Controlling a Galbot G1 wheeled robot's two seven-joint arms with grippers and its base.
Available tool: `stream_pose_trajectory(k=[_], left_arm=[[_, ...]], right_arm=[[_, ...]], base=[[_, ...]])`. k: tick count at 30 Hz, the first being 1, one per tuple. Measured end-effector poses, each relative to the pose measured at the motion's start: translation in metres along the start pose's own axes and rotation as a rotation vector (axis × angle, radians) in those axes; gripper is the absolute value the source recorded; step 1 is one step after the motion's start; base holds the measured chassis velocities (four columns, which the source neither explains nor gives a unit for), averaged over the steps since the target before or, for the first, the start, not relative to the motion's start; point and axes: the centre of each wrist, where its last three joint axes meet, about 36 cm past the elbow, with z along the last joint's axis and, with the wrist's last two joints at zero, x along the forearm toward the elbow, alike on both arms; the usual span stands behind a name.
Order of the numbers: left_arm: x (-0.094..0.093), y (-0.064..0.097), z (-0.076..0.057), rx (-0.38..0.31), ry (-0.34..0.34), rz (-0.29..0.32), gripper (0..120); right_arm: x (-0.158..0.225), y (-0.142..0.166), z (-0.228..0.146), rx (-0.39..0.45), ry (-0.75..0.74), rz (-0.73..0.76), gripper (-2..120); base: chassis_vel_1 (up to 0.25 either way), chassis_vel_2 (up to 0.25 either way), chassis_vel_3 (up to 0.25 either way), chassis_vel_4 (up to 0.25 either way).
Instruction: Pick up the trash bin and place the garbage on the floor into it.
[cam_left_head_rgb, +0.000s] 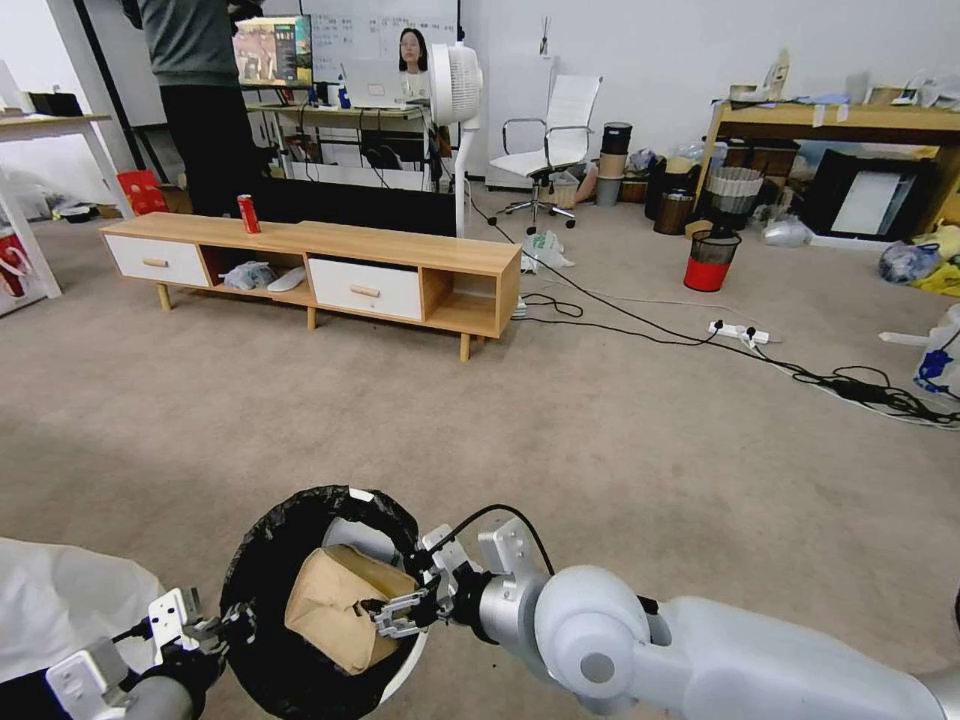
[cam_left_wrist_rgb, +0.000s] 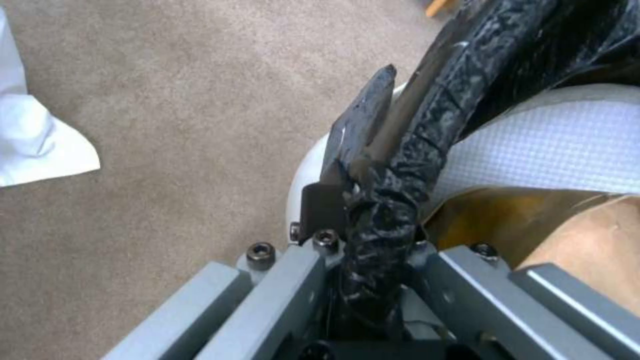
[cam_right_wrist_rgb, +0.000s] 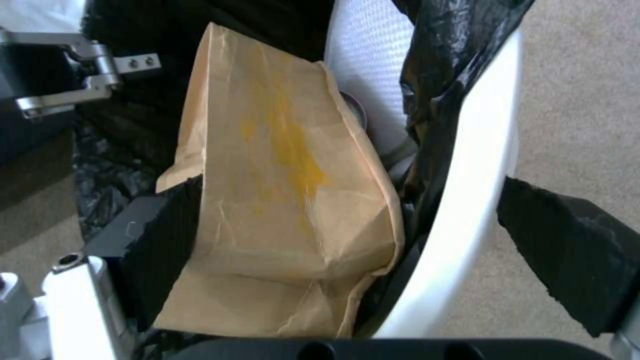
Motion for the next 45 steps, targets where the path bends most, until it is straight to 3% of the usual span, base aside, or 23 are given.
stream_pose_trajectory(k=[13, 17, 24, 45], left_arm=[[-0.002, 0.000, 0.001, 0.003, 0.003, -0.001, 0], [-0.002, 0.000, 0.001, 0.004, 0.003, -0.001, 0], [-0.001, 0.000, 0.002, 0.005, 0.003, -0.004, 0], [-0.004, 0.000, 0.002, 0.007, 0.008, 0.002, 0]], right_arm=[[0.004, 0.008, -0.012, 0.018, 0.015, 0.014, 89], [0.000, 0.006, -0.010, 0.011, -0.056, -0.014, 98], [-0.007, 0.005, -0.006, 0.013, -0.175, -0.071, 100], [-0.002, 0.000, 0.005, 0.039, -0.136, -0.011, 100]], base=[[0.000, 0.000, 0.000, 0.000], [0.000, 0.000, 0.000, 0.000], [0.000, 0.000, 0.000, 0.000], [0.000, 0.000, 0.000, 0.000]])
